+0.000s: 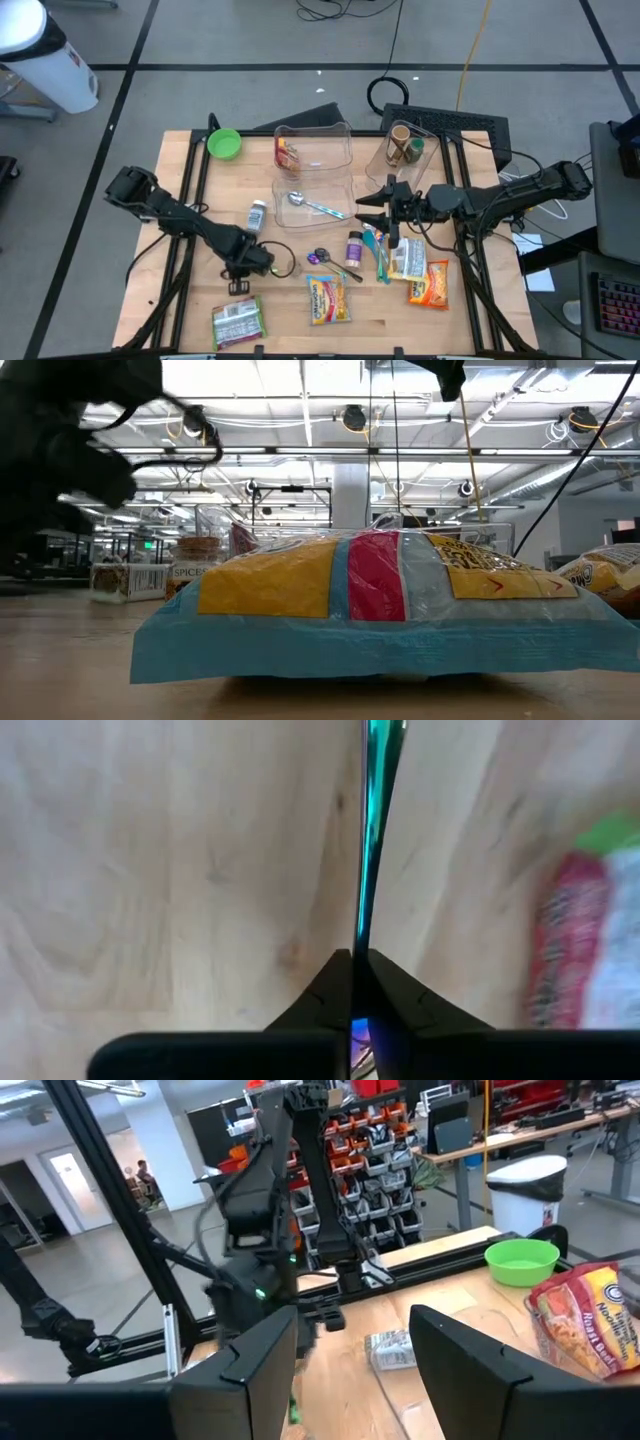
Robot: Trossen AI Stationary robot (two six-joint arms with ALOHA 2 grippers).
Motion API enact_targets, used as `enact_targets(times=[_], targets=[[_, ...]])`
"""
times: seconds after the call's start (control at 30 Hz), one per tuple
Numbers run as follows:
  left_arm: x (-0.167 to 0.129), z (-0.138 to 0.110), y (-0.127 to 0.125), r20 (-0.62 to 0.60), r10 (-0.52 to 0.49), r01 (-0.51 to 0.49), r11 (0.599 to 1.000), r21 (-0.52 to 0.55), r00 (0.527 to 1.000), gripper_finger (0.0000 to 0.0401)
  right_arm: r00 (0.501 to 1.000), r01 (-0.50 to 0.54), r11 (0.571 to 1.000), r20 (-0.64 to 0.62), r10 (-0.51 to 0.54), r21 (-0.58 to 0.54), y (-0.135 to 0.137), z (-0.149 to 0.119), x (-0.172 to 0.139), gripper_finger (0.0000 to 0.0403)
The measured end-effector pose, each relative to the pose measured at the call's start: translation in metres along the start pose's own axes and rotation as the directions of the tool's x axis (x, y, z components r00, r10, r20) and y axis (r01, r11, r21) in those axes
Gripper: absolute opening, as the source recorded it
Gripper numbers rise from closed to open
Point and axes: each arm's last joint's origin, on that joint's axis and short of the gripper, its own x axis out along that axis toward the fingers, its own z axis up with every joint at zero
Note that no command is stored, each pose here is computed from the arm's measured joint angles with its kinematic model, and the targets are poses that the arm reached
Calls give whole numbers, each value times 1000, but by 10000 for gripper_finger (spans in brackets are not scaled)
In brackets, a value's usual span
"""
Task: Pick & Place Food Item
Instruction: Put the left green spoon into the bottom transparent bin
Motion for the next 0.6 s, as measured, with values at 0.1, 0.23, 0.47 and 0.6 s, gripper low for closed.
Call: enact_targets(times=[0.1, 0.23, 0.47, 0.6], targets=[[-16, 3, -8, 70, -37, 38, 999, -15, 997, 12, 1000, 6, 1000, 9, -6, -1, -2, 1, 0, 187], [-48, -1, -15, 192, -85, 95, 995, -44, 978, 10, 1000, 6, 1000, 31, -6, 2, -3, 4, 1, 187], [-104, -20, -17, 427, -175, 238, 966, -100, 887, 9, 996, -5, 996, 90, 14, -92, -1, 9, 2, 187], [-127, -23, -16, 512, -312, 409, 909, -86, 801, 12, 996, -1, 985, 86, 16, -174, 2, 11, 10, 187]])
